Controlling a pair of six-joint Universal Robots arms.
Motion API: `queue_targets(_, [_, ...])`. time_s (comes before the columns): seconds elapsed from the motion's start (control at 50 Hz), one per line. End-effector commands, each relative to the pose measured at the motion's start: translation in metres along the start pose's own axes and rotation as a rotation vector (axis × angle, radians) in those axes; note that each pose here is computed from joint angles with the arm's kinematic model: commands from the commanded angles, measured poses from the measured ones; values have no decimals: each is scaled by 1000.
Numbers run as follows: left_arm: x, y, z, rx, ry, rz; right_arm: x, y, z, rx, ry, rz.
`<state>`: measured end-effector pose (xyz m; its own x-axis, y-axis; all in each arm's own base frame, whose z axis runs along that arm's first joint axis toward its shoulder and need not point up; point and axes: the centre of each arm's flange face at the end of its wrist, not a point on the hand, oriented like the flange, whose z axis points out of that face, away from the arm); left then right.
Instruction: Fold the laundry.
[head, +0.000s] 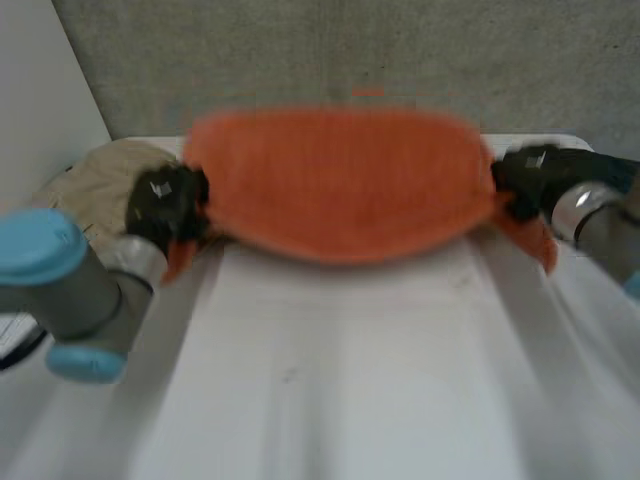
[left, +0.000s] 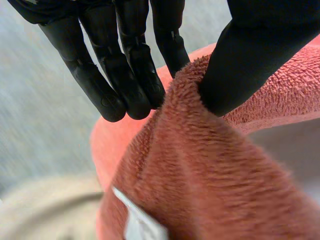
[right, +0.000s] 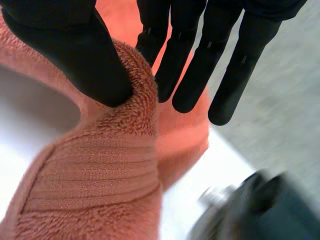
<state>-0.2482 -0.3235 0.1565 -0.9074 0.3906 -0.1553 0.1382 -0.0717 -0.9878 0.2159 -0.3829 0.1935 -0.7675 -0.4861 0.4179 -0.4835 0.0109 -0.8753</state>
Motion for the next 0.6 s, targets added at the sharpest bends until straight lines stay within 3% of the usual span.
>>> queue_targets(0.02, [7, 59, -12, -127, 34, 105, -17, 53, 9, -148, -39, -51])
queue_targets(0.14, [4, 40, -15, -127, 36, 158, -5, 50, 4, -180, 56, -53])
queue_targets(0.28, [-7, 4, -26, -103, 9, 157, 15, 27, -20, -140, 153, 46])
queue_targets(0.4, [-23, -6, -45, -168, -27, 144, 20, 23, -42, -151, 149, 83])
queue_targets(0.6, [-37, 7, -77, -404, -17, -6, 10, 46, -75, -301, 72, 93])
